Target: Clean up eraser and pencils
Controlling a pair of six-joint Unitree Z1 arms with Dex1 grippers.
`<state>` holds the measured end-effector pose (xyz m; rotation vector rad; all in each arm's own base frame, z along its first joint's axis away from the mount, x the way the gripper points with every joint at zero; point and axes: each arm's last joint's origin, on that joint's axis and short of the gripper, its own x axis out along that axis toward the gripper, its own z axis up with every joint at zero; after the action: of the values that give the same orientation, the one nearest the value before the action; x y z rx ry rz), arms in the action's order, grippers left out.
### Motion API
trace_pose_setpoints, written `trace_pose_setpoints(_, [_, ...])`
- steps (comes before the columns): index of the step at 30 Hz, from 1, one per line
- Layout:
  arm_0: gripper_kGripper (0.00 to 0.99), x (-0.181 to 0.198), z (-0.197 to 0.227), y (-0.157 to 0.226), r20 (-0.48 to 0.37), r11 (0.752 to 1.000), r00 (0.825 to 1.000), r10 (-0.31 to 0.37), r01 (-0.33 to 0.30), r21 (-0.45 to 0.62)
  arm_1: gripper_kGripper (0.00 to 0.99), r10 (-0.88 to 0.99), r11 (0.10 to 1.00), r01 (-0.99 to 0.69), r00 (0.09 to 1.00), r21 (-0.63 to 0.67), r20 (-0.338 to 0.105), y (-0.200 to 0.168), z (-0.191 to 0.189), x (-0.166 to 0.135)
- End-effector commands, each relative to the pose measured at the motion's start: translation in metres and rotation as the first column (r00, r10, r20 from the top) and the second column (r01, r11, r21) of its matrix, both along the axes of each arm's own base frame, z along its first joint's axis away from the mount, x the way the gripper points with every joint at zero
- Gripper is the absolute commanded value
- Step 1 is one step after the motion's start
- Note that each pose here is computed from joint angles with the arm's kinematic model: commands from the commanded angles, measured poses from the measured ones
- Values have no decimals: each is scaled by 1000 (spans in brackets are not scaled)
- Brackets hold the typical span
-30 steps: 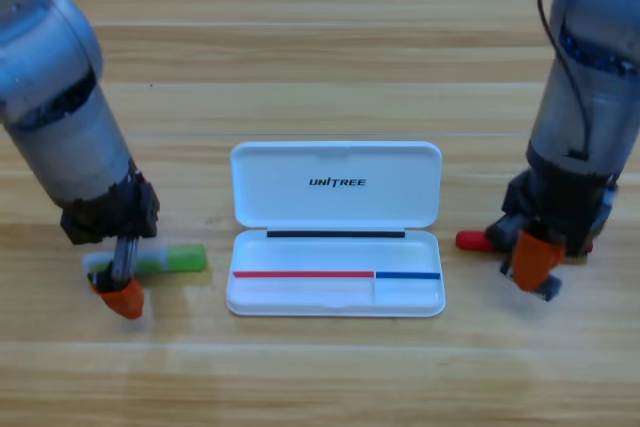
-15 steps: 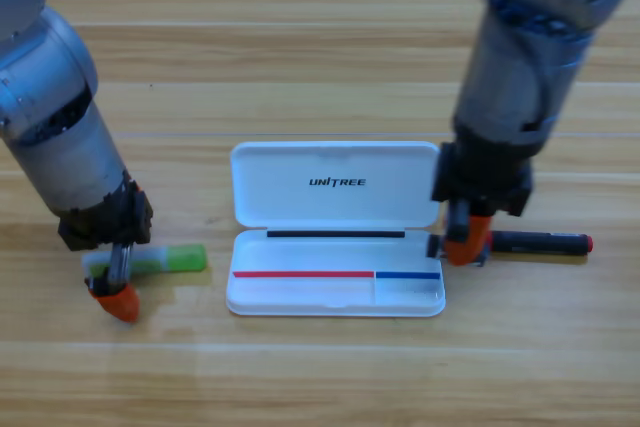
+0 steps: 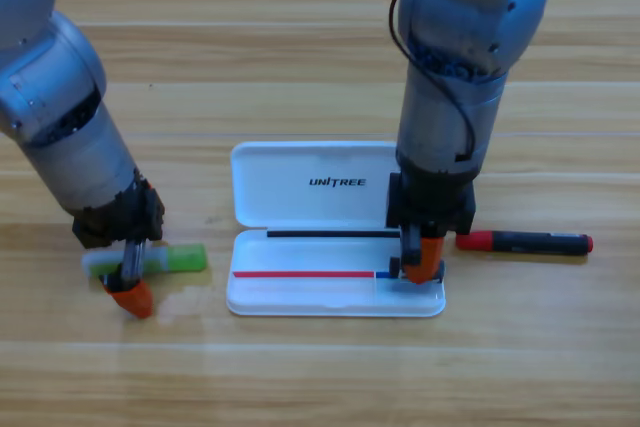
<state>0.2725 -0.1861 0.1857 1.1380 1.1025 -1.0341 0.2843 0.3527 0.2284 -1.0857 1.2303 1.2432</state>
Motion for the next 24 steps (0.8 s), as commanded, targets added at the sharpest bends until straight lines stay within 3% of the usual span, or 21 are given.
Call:
trace_pose_setpoints(1, [948, 9, -36, 1, -71, 999, 997, 15, -12, 35, 0, 32, 997, -34, 999, -65, -44, 12, -34, -2])
trace_pose_setpoints(5, [885, 11, -44, -1, -89, 999, 996, 10, -5, 50, 0, 31, 997, -34, 999, -69, -44, 14, -37, -1])
trace_pose_setpoints(9, [701, 14, -48, -1, -89, 998, 996, -6, 11, 59, 0, 32, 997, -34, 999, -65, -41, 15, -37, 1])
trace_pose_setpoints(12, [476, 16, -51, -2, -91, 997, 995, -42, 48, 66, 0, 30, 997, -33, 999, -64, -40, 15, -37, 2])
trace_pose_setpoints(14, [242, 19, -50, -2, -93, 996, 994, -64, 69, 62, 0, 30, 997, -33, 999, -65, -41, 15, -38, 2])
trace_pose_setpoints(16, [0, 19, -50, -3, -91, 996, 994, -67, 72, 61, 167, 28, 997, -31, 999, -66, -42, 15, -38, 2])
trace_pose_setpoints(18, [0, 19, -48, -3, -84, 996, 995, -57, 63, 62, 267, 28, 997, -31, 999, -68, -44, 14, -39, 2])
trace_pose_setpoints(22, [0, 16, -44, 1, -70, 996, 997, -44, 50, 74, 623, 30, 997, -33, 999, -67, -43, 13, -37, 2])
trace_pose_setpoints(24, [0, 14, -41, 3, -65, 995, 997, -50, 55, 80, 703, 30, 998, -32, 999, -60, -37, 12, -31, 0])
